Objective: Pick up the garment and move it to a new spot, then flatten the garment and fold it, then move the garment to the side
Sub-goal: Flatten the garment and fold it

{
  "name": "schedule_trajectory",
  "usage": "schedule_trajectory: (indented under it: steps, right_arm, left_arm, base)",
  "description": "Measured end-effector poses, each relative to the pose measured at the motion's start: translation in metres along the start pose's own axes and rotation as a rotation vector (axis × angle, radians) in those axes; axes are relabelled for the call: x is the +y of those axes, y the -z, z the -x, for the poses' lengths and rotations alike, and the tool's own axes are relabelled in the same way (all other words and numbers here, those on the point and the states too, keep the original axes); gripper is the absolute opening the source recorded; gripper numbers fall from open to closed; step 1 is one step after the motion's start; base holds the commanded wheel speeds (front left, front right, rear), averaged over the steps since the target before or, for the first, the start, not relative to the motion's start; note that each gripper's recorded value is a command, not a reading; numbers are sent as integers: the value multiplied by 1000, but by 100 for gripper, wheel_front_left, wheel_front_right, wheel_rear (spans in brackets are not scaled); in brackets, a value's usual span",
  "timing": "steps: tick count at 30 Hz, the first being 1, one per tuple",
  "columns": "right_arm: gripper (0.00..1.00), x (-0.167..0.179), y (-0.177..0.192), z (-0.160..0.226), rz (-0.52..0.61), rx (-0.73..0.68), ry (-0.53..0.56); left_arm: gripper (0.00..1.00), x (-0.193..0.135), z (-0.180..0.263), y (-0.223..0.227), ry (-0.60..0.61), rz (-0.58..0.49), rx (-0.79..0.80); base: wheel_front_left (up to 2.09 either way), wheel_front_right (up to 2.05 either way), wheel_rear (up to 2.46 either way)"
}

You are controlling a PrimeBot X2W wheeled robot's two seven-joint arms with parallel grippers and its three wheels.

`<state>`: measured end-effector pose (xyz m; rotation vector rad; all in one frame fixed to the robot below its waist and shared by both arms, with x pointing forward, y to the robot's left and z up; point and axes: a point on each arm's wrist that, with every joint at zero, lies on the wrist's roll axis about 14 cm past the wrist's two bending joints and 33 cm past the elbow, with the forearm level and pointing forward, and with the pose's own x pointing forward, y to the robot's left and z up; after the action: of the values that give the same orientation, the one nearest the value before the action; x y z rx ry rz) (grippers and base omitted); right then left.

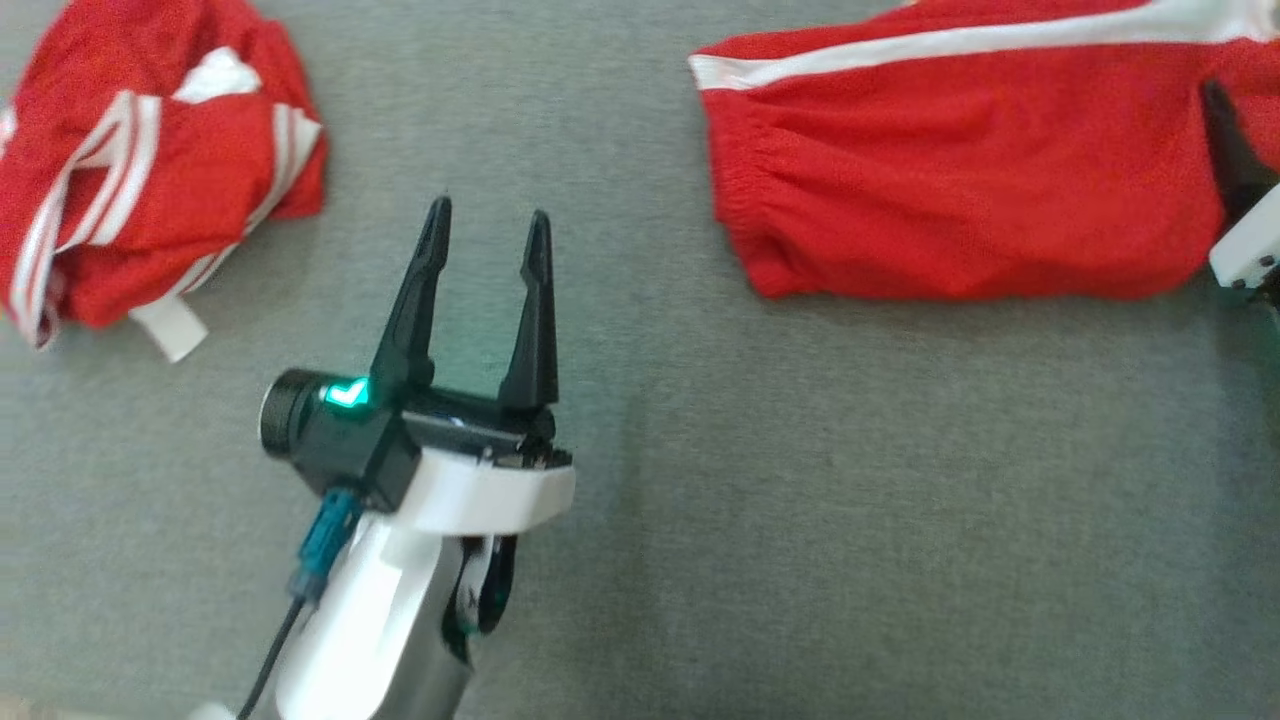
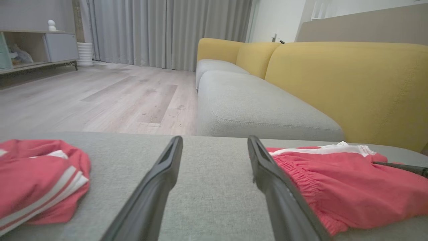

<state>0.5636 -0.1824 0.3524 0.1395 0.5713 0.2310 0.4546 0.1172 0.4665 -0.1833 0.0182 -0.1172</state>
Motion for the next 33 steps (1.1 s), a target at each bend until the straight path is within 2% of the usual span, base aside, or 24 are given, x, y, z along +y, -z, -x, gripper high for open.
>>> schedule_trajectory:
  steps: [1, 4, 7, 12, 15, 18, 24, 29, 32, 33]
  right_arm:
    - [0, 4, -1, -2, -4, -2, -10]
    - [0, 9, -2, 1, -8, -2, -13]
    - [0, -7, 2, 13, -4, -10, 27]
    - [0, -70, 1, 52, 85, 6, 163]
    - [0, -113, -19, 77, 117, -28, 260]
    - [0, -119, -36, 86, 129, -62, 268]
    - [0, -63, -84, 82, 127, -185, 106]
    - [0, 20, -101, 83, 136, -228, -109]
    - [0, 74, -89, 83, 136, -206, -238]
    - [18, 91, -81, 82, 125, -189, -276]
  left_arm:
    - [100, 3, 4, -2, -10, -1, -3]
    - [100, 11, 12, -8, -38, -5, -16]
    - [100, 12, 15, -12, -47, -9, -28]
    - [100, -1, 10, -15, 3, -4, -46]
    - [100, -9, 5, -14, 33, -1, -47]
    - [100, -14, 2, -11, 52, 10, -43]
    - [100, -25, -3, -7, 88, 16, -36]
    - [100, -32, -2, -12, 111, 20, -48]
    - [100, -32, -1, -14, 111, 19, -50]
    - [100, -32, 0, -14, 110, 18, -50]
  base:
    - [0, 0, 0]
    - [0, 0, 0]
    - [0, 0, 0]
    - [0, 0, 0]
    - [0, 0, 0]
    - [0, 0, 0]
    - [0, 0, 0]
    - [0, 0, 0]
    - [0, 0, 0]
    - [0, 0, 0]
